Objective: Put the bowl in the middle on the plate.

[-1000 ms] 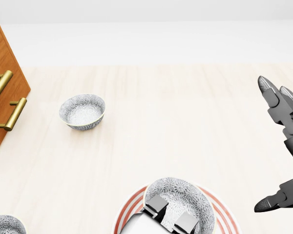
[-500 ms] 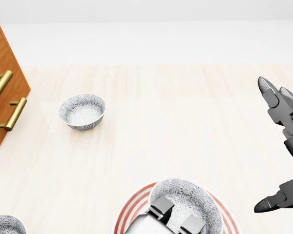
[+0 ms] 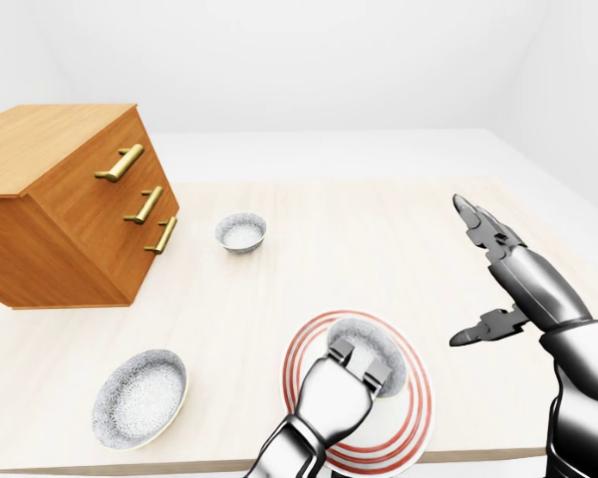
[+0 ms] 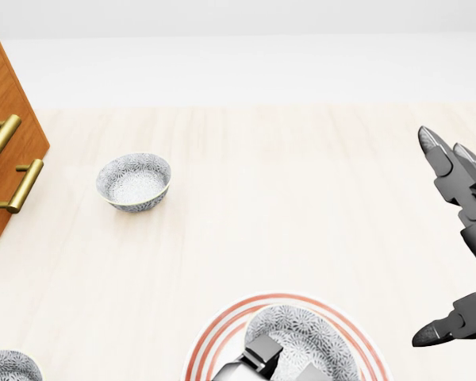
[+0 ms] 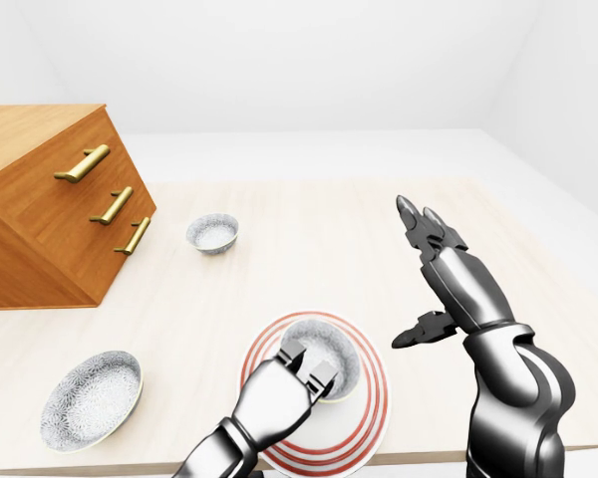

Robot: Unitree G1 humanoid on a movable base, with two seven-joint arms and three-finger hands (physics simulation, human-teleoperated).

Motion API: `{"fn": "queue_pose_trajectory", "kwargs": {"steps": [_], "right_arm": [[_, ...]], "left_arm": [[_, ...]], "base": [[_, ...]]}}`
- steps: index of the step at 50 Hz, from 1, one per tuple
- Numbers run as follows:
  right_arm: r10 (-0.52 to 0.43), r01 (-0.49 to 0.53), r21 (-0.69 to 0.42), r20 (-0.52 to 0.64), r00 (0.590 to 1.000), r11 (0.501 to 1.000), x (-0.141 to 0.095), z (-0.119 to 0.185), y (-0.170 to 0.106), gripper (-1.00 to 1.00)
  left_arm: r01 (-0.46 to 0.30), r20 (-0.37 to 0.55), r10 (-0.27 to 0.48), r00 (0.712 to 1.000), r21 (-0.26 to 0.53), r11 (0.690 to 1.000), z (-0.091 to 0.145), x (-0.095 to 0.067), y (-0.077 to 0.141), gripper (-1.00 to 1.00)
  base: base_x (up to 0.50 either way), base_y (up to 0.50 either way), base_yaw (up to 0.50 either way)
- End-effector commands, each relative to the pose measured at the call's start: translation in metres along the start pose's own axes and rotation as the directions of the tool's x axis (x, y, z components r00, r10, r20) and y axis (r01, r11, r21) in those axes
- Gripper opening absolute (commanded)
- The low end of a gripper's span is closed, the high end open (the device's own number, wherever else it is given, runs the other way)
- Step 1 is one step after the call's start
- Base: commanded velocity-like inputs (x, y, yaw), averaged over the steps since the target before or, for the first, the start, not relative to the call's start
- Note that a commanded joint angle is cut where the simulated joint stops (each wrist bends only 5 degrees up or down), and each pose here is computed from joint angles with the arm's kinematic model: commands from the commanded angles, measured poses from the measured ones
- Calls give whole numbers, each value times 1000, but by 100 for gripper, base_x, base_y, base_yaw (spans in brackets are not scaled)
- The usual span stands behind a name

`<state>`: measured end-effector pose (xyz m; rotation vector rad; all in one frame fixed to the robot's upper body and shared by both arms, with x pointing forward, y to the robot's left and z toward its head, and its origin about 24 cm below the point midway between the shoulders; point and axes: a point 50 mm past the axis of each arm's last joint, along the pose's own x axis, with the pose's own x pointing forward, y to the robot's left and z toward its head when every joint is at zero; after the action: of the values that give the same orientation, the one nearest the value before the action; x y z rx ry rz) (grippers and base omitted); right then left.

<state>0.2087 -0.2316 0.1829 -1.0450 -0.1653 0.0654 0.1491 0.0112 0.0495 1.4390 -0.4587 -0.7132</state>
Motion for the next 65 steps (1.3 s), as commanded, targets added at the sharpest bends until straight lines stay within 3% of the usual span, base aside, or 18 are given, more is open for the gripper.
{"fn": "queue_pose_trajectory", "kwargs": {"steps": [1,13,24,36,47,65], "right_arm": [[5,-5,7,-3,1000,1000,0,-1,1,100],[-11,11,-15,10,1000,1000,-1,3,-2,100],[-5,5,-4,4,1000,1000,0,1,-1,100],[-7,7,-8,6,1000,1000,0,2,-2,100],[-7,7,-8,6,1000,1000,0,2,-2,100],[-7,7,-8,6,1000,1000,0,2,-2,100]], "left_arm": [[-18,-25,20,1000,64,998,-6,2,-13,-100],[-21,-27,22,999,54,998,-5,1,-10,-100],[-16,-72,21,997,66,998,-21,7,-32,-100],[-14,-74,18,997,63,998,-19,6,-27,-100],[0,-18,1,1000,44,999,1,0,4,-100],[19,7,-19,1000,44,999,5,0,5,-100]], "base": [[0,0,0],[0,0,0],[0,0,0],[0,0,0],[0,0,0],[0,0,0]]}}
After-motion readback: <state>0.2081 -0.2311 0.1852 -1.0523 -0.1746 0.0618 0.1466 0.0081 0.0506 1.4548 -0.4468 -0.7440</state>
